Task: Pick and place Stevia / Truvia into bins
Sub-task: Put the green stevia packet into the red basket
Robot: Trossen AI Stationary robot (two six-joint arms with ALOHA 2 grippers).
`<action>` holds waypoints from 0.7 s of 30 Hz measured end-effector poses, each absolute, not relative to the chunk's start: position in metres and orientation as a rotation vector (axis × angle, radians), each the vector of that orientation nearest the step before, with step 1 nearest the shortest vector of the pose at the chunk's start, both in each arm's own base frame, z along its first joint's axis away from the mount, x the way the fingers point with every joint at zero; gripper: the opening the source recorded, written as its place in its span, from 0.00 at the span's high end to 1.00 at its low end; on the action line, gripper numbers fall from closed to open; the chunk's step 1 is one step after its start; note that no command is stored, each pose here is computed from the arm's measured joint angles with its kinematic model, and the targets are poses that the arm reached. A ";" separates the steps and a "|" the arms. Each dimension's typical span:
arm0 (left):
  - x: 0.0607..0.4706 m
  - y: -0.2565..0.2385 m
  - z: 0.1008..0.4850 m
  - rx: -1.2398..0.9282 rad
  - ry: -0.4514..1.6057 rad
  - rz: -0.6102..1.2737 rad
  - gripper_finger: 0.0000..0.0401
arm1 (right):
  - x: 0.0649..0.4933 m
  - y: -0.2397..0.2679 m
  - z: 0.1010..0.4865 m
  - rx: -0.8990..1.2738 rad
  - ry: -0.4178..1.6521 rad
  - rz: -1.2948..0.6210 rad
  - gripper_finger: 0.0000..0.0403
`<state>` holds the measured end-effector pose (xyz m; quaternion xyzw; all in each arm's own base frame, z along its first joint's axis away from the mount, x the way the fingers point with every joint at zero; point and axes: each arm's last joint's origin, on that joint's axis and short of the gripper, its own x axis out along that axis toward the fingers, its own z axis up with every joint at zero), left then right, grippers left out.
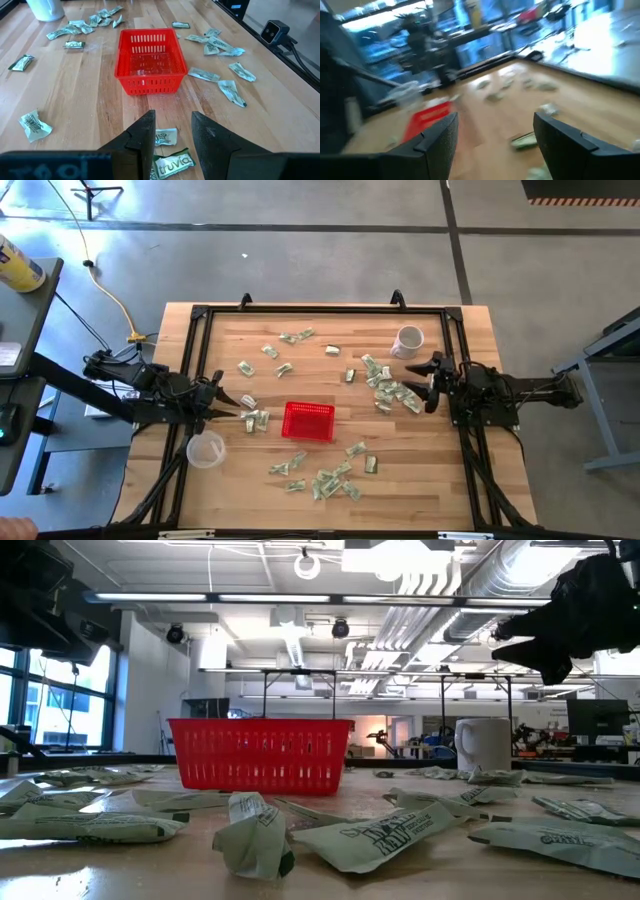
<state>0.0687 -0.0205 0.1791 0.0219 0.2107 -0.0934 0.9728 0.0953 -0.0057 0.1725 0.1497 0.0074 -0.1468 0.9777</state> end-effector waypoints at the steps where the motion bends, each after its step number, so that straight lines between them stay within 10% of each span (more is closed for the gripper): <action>1: 0.069 -0.021 0.179 0.044 0.425 -0.189 0.60 | 0.095 -0.007 0.173 0.296 0.000 -0.328 0.38; 21: 0.069 -0.021 0.179 0.044 0.425 -0.189 0.60 | 0.061 -0.011 0.249 0.548 -0.912 -0.256 0.38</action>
